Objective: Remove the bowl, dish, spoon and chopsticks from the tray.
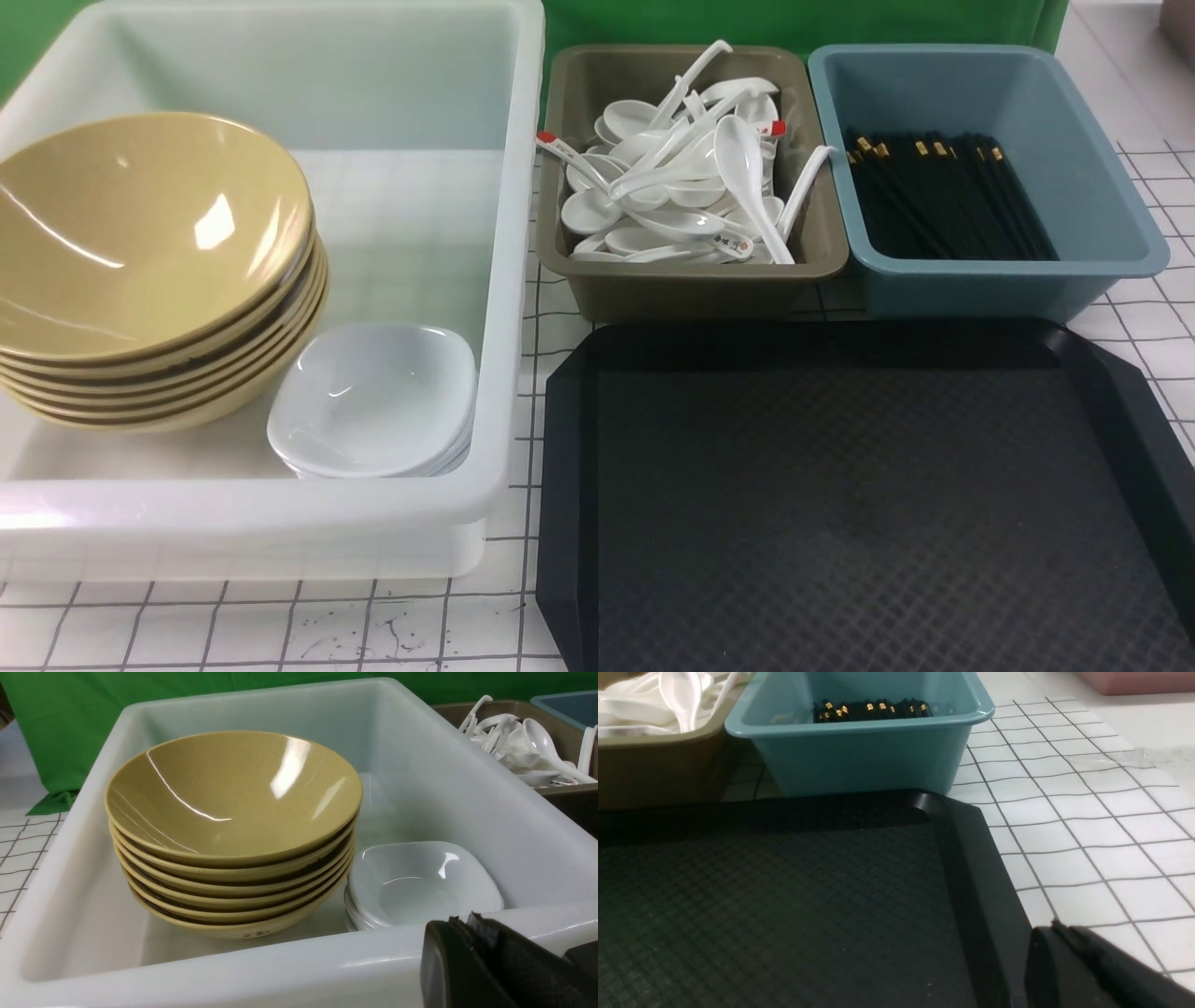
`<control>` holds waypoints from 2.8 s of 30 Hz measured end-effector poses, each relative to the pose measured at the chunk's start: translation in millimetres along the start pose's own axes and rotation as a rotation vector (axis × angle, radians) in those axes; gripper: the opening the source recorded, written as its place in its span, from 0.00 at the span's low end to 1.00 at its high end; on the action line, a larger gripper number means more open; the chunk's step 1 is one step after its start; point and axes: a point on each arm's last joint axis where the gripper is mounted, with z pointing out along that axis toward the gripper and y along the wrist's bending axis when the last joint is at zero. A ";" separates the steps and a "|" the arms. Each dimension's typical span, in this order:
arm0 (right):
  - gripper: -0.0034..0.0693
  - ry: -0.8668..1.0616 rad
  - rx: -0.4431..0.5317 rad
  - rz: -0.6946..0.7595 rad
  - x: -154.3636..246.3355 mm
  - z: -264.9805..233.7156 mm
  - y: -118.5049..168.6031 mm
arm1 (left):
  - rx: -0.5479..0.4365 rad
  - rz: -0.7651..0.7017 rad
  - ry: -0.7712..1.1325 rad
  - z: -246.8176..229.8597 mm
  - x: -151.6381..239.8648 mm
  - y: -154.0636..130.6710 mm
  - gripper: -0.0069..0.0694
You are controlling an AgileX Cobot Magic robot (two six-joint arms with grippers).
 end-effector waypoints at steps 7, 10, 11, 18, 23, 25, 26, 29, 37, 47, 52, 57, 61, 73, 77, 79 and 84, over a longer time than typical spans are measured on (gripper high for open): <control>0.10 0.000 0.000 0.000 0.0 0.0 0.0 | 0.005 -0.005 -0.002 1.1 0.8 -0.5 0.07; 0.10 0.000 0.000 0.000 0.0 0.0 0.0 | 0.015 -0.036 -0.037 16.7 14.0 -3.8 0.07; 0.10 0.000 0.000 0.000 0.0 0.0 0.0 | 0.007 -0.047 -0.069 23.9 19.6 -4.5 0.07; 0.11 0.000 0.000 0.000 0.0 0.0 0.0 | -0.079 -0.168 -0.213 58.3 69.0 -3.1 0.07; 0.11 0.000 0.000 0.000 0.0 0.0 0.0 | -0.106 -0.140 -0.072 61.9 86.5 -2.8 0.07; 0.11 0.000 0.000 0.000 0.0 0.0 0.0 | -0.104 -0.134 -0.003 62.2 92.7 -3.3 0.07; 0.11 0.000 0.000 0.000 0.0 0.0 0.0 | -0.103 -0.134 0.019 62.2 94.7 -3.5 0.07; 0.11 0.000 0.000 0.000 0.0 0.0 0.0 | -0.103 -0.132 0.031 62.2 95.8 -3.6 0.07; 0.11 0.000 0.000 0.000 0.0 0.0 0.0 | -0.104 -0.131 0.031 62.1 95.8 -3.6 0.07; 0.12 0.000 0.000 0.000 0.0 0.0 0.0 | -0.104 -0.131 0.031 62.1 95.8 -3.6 0.07; 0.12 0.000 0.000 0.000 0.0 0.0 0.0 | -0.104 -0.131 0.031 62.1 95.8 -3.6 0.07; 0.13 0.000 0.000 0.000 0.0 0.0 0.0 | -0.104 -0.131 0.031 62.1 95.8 -3.6 0.07; 0.14 0.000 0.000 0.000 0.0 0.0 0.0 | -0.104 -0.131 0.031 62.1 95.8 -3.6 0.07; 0.15 0.000 0.000 0.000 0.0 0.0 0.0 | -0.104 -0.131 0.031 62.1 95.8 -3.6 0.07; 0.16 0.000 0.000 0.000 0.0 0.0 0.0 | -0.104 -0.129 0.032 62.1 95.8 -3.6 0.07; 0.16 0.000 0.000 0.000 0.0 0.0 0.0 | -0.104 -0.127 0.032 62.1 95.8 -3.6 0.07; 0.17 0.001 0.000 0.000 0.1 0.0 0.0 | -0.104 -0.127 0.032 62.1 95.8 -3.6 0.07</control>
